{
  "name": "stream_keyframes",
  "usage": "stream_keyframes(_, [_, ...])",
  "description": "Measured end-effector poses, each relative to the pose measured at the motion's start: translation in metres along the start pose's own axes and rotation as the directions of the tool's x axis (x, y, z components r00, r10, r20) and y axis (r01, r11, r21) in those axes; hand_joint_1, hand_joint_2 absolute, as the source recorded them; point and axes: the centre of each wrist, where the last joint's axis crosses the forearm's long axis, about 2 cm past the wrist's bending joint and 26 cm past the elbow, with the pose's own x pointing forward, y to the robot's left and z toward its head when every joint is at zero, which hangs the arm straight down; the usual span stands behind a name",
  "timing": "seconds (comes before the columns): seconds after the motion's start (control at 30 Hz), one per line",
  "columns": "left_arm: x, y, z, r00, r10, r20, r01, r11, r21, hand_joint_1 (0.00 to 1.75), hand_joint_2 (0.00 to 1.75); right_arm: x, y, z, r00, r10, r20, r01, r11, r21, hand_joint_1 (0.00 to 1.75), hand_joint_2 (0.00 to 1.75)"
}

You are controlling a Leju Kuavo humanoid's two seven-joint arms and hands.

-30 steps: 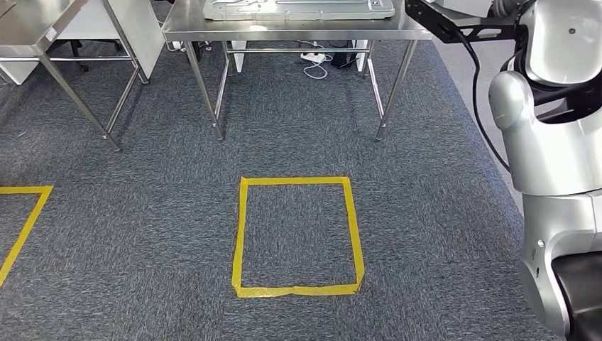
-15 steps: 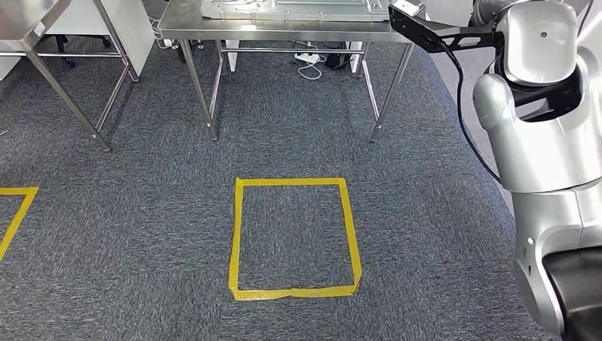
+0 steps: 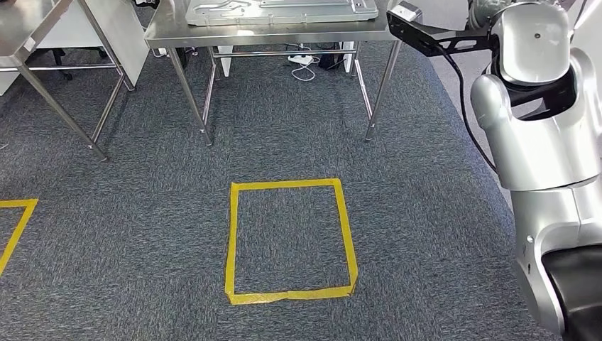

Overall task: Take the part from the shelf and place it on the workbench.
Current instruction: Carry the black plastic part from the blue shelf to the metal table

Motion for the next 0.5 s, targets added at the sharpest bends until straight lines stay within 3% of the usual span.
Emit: stream_keyframes(0.5, [0.0011,0.0008,-0.0004,1.0,0.001,0.001,-0.001,1.0,0.003,0.0,1.75,0.0048,0.0005,-0.0002,1.0,0.012,0.024,-0.013,1.0,0.014,1.75,1.75])
